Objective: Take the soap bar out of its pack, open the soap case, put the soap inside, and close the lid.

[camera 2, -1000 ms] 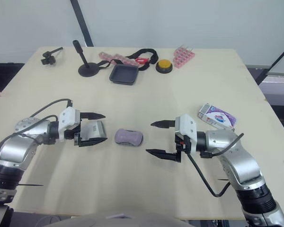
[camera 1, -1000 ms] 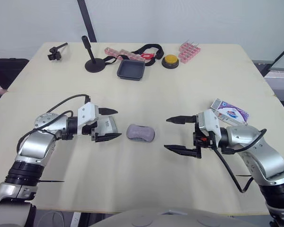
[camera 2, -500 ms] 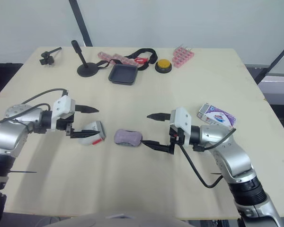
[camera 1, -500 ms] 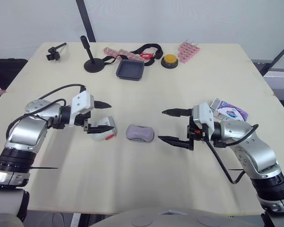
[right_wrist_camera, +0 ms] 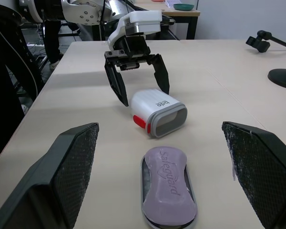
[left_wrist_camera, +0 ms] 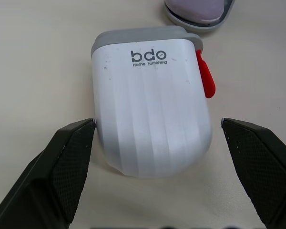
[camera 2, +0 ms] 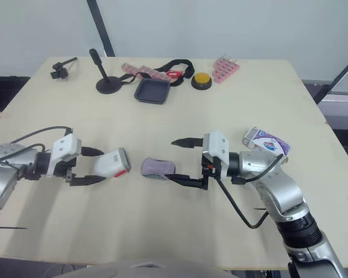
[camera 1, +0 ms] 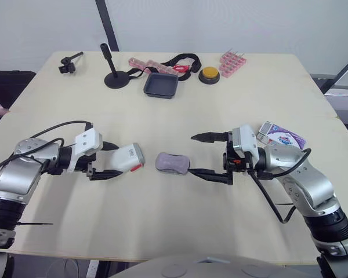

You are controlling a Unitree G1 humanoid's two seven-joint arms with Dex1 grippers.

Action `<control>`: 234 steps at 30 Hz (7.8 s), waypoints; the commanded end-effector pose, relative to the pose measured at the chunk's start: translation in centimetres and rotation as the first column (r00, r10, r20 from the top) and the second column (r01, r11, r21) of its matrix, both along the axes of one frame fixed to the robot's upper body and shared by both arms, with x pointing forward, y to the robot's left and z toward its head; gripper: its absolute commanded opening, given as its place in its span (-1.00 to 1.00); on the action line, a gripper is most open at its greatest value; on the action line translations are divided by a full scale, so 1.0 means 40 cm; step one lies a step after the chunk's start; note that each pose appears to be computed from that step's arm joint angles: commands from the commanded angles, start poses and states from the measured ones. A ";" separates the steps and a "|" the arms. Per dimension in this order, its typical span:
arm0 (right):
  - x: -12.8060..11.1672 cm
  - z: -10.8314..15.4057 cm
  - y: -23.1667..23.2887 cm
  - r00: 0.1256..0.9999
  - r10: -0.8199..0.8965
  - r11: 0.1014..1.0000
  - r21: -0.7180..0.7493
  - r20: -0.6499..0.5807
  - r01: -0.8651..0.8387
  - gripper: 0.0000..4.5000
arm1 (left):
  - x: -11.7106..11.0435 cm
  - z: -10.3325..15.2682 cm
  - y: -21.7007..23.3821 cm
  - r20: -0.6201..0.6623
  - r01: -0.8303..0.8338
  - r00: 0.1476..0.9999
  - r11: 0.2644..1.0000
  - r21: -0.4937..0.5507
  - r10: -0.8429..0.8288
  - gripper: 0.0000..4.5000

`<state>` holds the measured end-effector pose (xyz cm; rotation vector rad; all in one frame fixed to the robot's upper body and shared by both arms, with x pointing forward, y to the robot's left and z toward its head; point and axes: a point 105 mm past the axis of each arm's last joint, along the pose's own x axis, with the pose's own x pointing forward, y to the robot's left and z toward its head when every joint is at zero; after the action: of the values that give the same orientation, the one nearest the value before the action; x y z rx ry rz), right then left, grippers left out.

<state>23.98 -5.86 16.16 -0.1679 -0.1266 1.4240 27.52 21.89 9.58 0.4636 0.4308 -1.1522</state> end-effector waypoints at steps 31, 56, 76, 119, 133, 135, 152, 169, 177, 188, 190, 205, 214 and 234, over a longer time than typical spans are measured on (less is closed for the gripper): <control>-0.005 -0.004 0.008 0.998 -0.005 0.999 -0.040 0.063 0.007 0.99 | 0.032 -0.049 -0.037 0.027 -0.004 1.000 1.000 0.014 0.003 1.00; 0.019 -0.038 -0.006 0.999 -0.036 0.984 -0.173 0.016 0.038 1.00 | 0.012 -0.020 -0.057 0.074 0.058 0.996 0.998 -0.030 -0.055 0.55; 0.074 -0.120 0.038 0.999 -0.017 0.893 -0.450 -0.030 0.002 1.00 | -0.012 0.031 -0.083 0.253 0.163 0.956 0.986 -0.041 -0.147 0.55; 0.135 -0.209 0.146 0.998 -0.036 0.766 -0.642 -0.060 -0.011 0.76 | -0.041 0.009 -0.058 0.248 0.131 0.960 0.991 0.008 -0.129 0.55; 0.144 -0.205 0.107 0.997 -0.070 0.761 -0.648 -0.042 0.026 0.13 | -0.035 0.015 -0.064 0.252 0.139 0.958 0.990 -0.003 -0.134 0.55; 0.140 -0.199 0.085 0.997 -0.074 0.761 -0.647 -0.035 0.033 0.13 | -0.034 0.016 -0.065 0.254 0.141 0.958 0.990 -0.003 -0.136 0.55; 0.083 -0.121 -0.090 0.993 -0.115 0.719 -0.687 0.028 0.103 0.13 | -0.030 0.005 -0.141 0.233 0.278 0.936 0.960 -0.030 -0.264 0.55; 0.043 -0.044 -0.086 0.995 -0.082 0.747 -0.657 0.061 0.102 0.13 | 0.006 -0.012 -0.260 0.249 0.412 0.890 0.908 -0.082 -0.382 0.55; 0.048 -0.056 -0.067 0.996 -0.078 0.753 -0.652 0.045 0.089 0.13 | 0.017 -0.012 -0.300 0.257 0.438 0.879 0.893 -0.107 -0.401 0.55; 0.052 -0.082 -0.037 0.998 -0.032 0.735 -0.675 0.053 0.059 0.13 | 0.024 -0.011 -0.341 0.266 0.470 0.864 0.875 -0.117 -0.428 0.55; 0.052 -0.082 -0.033 0.998 -0.021 0.732 -0.679 0.057 0.054 0.13 | 0.026 -0.011 -0.349 0.268 0.474 0.861 0.872 -0.119 -0.432 0.55; 0.067 -0.054 -0.005 0.991 0.016 0.714 -0.696 0.131 0.080 0.13 | 0.036 -0.014 -0.408 0.271 0.500 0.847 0.859 -0.113 -0.457 0.55; 0.083 -0.040 0.030 0.981 0.027 0.728 -0.676 0.190 0.111 0.13 | 0.045 -0.005 -0.451 0.297 0.518 0.833 0.847 -0.121 -0.467 0.55; 0.057 -0.030 -0.100 0.986 0.029 0.743 -0.663 0.164 0.088 0.98 | 0.032 -0.020 -0.391 0.281 0.480 0.854 0.871 -0.106 -0.437 0.55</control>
<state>26.70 -10.01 14.20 -0.8495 0.3169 1.3485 28.79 6.28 7.48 0.5648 0.0533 -1.5663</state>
